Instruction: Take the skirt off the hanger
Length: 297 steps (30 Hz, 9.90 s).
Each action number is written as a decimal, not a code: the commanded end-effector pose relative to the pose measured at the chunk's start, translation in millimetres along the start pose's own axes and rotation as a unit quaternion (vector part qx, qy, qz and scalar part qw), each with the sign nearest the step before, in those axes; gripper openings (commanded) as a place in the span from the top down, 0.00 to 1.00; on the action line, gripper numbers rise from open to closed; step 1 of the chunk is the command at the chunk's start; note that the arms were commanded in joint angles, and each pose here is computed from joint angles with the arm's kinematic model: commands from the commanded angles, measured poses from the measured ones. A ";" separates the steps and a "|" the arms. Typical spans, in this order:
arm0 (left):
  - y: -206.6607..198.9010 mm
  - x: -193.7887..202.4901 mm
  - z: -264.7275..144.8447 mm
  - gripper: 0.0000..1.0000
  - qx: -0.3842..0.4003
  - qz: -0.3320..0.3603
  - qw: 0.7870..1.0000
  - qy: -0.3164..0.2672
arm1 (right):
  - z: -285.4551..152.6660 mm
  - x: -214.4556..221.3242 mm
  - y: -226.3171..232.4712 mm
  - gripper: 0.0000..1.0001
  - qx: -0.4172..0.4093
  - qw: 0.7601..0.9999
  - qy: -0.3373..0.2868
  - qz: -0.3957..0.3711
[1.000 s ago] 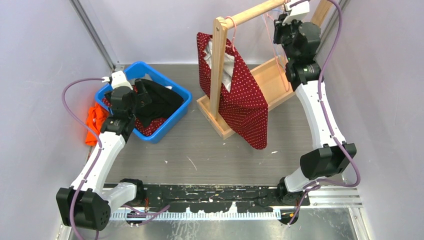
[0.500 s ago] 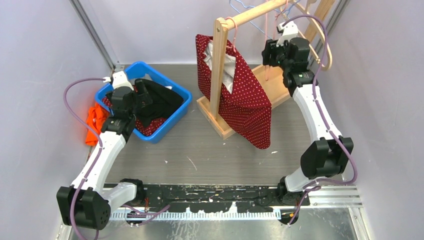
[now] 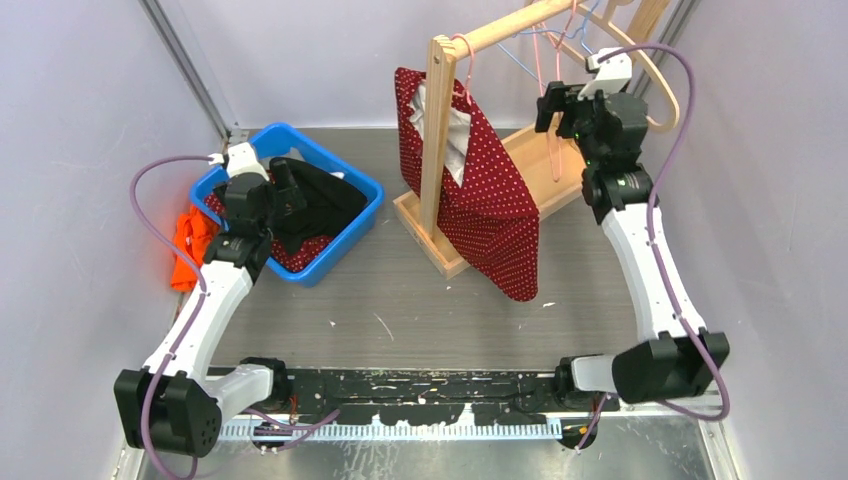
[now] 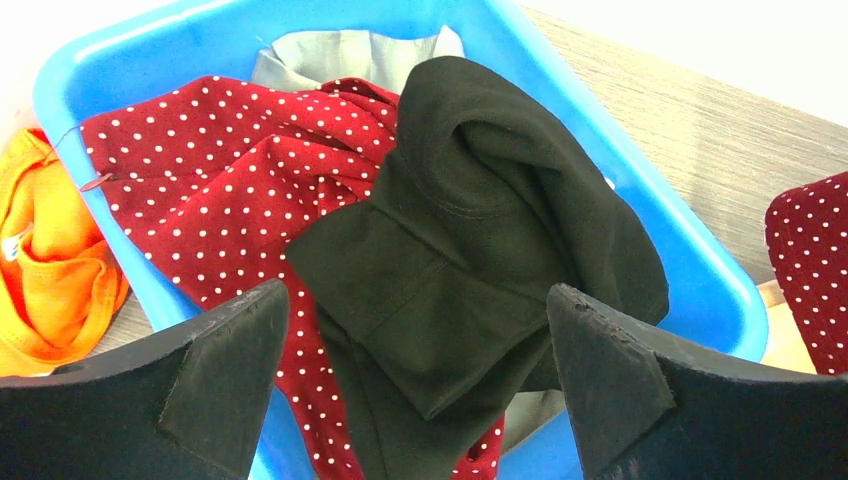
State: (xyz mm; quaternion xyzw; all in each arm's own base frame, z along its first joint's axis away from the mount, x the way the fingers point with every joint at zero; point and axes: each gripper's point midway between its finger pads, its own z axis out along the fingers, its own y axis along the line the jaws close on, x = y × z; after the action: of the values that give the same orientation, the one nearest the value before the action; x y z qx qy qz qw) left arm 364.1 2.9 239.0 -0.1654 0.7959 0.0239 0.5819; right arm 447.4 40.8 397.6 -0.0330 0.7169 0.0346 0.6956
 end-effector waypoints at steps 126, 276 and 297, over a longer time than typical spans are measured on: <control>2.5 -28.2 -19.6 0.00 0.005 -0.018 0.998 -0.053 | -115.8 -185.2 160.2 0.99 -0.309 0.937 -0.162 -0.001; -184.3 -210.4 -81.5 0.78 0.219 0.089 0.942 -0.239 | -228.1 -127.4 198.2 0.99 -0.509 0.858 -0.069 0.007; -194.4 -131.3 -173.6 0.80 0.458 -0.029 0.882 -0.111 | -194.8 -209.9 179.0 0.99 -0.425 0.846 -0.267 0.180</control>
State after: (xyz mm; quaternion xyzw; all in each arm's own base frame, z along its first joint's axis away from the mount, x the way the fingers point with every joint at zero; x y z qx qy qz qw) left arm 337.6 -176.2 406.8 0.0857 0.6950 -0.2450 0.6705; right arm 251.2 214.9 551.5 -0.2425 0.5102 0.4377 0.6995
